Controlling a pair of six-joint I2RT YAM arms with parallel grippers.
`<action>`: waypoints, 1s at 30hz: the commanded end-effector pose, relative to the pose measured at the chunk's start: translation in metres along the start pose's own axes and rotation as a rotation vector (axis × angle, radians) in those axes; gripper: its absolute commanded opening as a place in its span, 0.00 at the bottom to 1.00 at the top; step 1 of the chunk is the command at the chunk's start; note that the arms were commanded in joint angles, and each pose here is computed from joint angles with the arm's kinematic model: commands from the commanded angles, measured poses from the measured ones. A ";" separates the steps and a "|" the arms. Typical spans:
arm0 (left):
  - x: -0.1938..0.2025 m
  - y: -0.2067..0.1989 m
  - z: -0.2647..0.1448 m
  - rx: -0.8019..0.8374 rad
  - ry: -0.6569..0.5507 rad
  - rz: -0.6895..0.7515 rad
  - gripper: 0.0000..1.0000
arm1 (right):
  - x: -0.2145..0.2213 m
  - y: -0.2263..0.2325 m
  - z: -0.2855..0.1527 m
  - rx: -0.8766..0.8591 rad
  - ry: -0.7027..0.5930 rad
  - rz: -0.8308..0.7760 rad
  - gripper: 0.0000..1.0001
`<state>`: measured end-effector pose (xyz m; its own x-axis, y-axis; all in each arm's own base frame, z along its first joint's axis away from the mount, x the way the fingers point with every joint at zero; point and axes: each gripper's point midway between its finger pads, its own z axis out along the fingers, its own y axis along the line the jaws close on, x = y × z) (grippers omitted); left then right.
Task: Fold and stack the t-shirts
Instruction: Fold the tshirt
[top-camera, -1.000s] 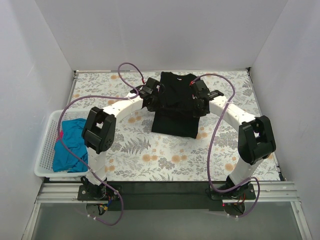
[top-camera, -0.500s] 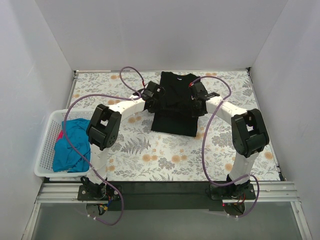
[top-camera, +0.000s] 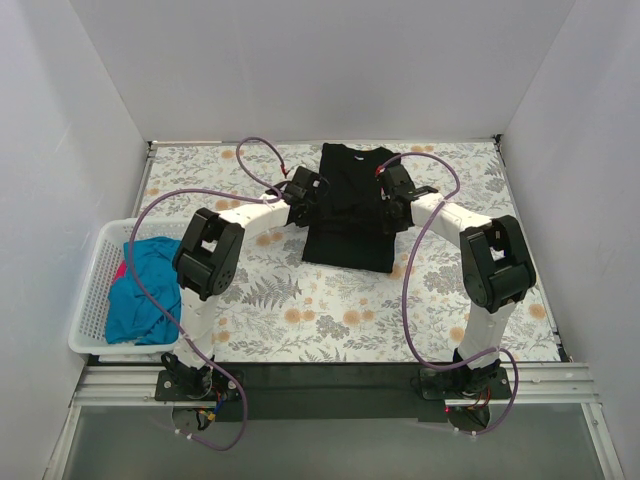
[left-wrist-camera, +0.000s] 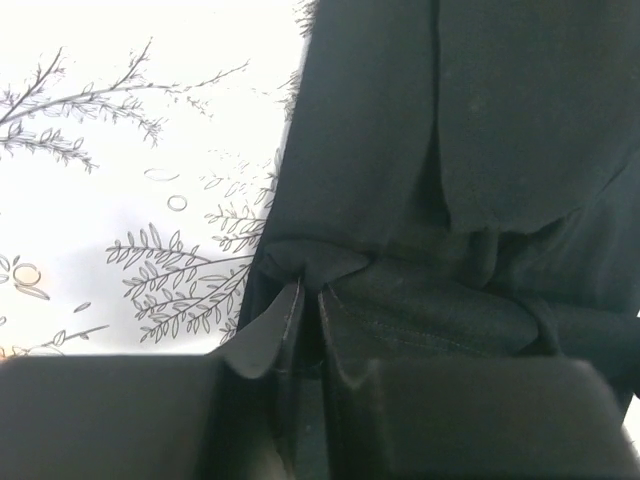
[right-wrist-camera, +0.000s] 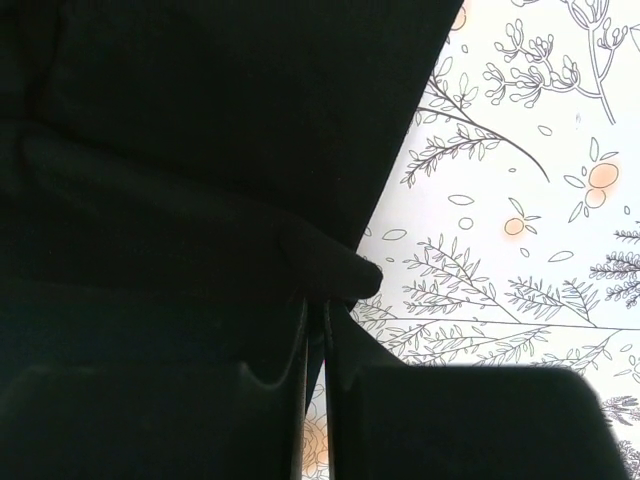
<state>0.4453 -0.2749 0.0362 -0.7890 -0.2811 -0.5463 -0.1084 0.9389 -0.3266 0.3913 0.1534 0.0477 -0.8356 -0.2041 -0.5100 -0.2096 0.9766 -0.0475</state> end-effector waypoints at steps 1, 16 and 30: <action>-0.030 0.008 -0.020 -0.029 -0.100 -0.036 0.03 | -0.024 -0.006 -0.009 0.012 -0.075 0.003 0.07; -0.034 0.013 -0.028 -0.032 -0.137 -0.057 0.04 | -0.032 -0.007 -0.015 0.016 -0.115 0.007 0.01; -0.044 0.010 -0.046 -0.024 -0.177 -0.088 0.67 | -0.050 0.003 -0.027 -0.009 -0.167 -0.005 0.46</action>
<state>0.4440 -0.2511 0.0385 -0.7383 -0.3412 -0.5818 -0.1857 0.9321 -0.3110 0.4005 0.1525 0.0494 -0.8180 -0.2032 -0.5382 -0.2019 0.9774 -0.0622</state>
